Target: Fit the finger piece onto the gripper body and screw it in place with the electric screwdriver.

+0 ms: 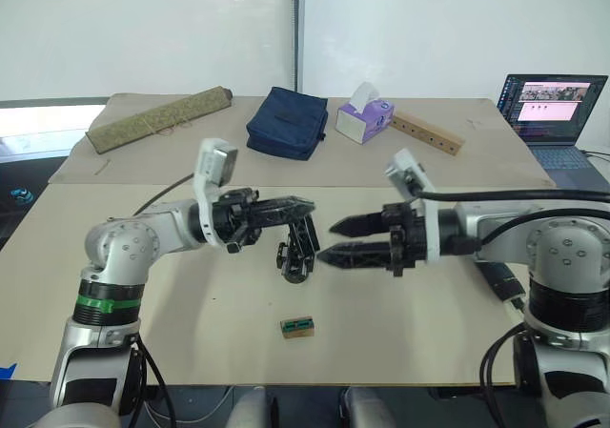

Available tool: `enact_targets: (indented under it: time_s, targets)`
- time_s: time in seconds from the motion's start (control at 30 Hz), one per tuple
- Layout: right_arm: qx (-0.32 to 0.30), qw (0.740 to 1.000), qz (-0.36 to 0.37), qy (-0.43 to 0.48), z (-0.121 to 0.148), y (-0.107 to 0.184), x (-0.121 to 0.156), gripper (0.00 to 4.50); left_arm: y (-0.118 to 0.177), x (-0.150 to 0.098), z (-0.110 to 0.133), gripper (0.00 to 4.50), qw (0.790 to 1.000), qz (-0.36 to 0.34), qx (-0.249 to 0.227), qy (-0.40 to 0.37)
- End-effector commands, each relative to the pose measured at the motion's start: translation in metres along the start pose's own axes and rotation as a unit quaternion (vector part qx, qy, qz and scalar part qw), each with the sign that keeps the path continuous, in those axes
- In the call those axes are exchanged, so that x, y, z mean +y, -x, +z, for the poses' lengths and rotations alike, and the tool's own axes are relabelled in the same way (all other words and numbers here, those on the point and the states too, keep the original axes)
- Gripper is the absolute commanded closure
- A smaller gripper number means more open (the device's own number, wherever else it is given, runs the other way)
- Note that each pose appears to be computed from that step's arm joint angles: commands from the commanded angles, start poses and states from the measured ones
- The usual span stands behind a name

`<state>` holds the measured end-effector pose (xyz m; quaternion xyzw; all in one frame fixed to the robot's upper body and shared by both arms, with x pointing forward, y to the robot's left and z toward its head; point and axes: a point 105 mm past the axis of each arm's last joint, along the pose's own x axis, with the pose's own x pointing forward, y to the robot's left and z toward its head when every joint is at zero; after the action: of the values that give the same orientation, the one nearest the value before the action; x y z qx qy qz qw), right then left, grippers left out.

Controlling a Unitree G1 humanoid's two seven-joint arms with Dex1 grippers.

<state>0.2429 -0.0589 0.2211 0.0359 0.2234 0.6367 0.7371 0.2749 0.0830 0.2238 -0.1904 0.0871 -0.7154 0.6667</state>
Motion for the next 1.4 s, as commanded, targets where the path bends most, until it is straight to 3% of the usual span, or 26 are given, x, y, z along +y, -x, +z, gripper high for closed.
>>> enact_targets:
  time_s: [0.03, 0.37, 0.47, 0.7, 0.8, 1.07, 1.1, 1.33, 1.37, 1.4]
  targets:
    - [-0.023, 0.999, 0.044, -0.012, 0.012, -0.002, 0.014, 0.01, -0.006, -0.011, 0.000, 4.50, 0.999, -0.037, 0.026, -0.026]
    - [-0.016, 0.999, 0.019, -0.035, 0.007, -0.017, 0.015, 0.01, -0.013, -0.008, -0.007, 4.50, 0.998, -0.042, 0.035, -0.020]
    - [-0.021, 0.999, 0.015, -0.039, 0.008, -0.019, 0.016, 0.80, -0.013, -0.009, -0.012, 4.50, 0.998, -0.044, 0.044, -0.015]
    - [-0.008, 0.999, 0.026, -0.047, -0.002, -0.021, 0.024, 3.28, -0.013, -0.007, -0.008, 4.50, 0.999, -0.040, 0.028, -0.018]
    - [-0.004, 0.999, 0.020, -0.047, -0.005, -0.020, 0.022, 4.08, -0.013, -0.005, -0.004, 4.50, 0.999, -0.034, 0.020, -0.021]
    - [0.003, 0.999, 0.018, -0.048, -0.013, -0.016, 0.020, 4.09, -0.009, -0.006, 0.005, 4.50, 0.999, -0.030, 0.016, -0.019]
    - [-0.002, 0.999, 0.016, -0.046, -0.012, -0.015, 0.019, 4.09, -0.009, -0.009, 0.007, 3.52, 0.999, -0.034, 0.014, -0.018]
    - [-0.048, 0.998, -0.004, -0.029, 0.000, -0.007, 0.010, 4.09, 0.015, -0.010, 0.025, 0.30, 0.993, 0.007, 0.009, -0.114]
    - [-0.052, 0.998, -0.007, -0.026, 0.000, -0.005, 0.008, 4.09, 0.022, -0.009, 0.027, 0.01, 0.992, 0.016, 0.009, -0.125]
    - [-0.058, 0.998, -0.011, -0.023, 0.000, -0.002, 0.006, 4.09, 0.030, -0.007, 0.030, 0.00, 0.990, 0.030, 0.012, -0.138]
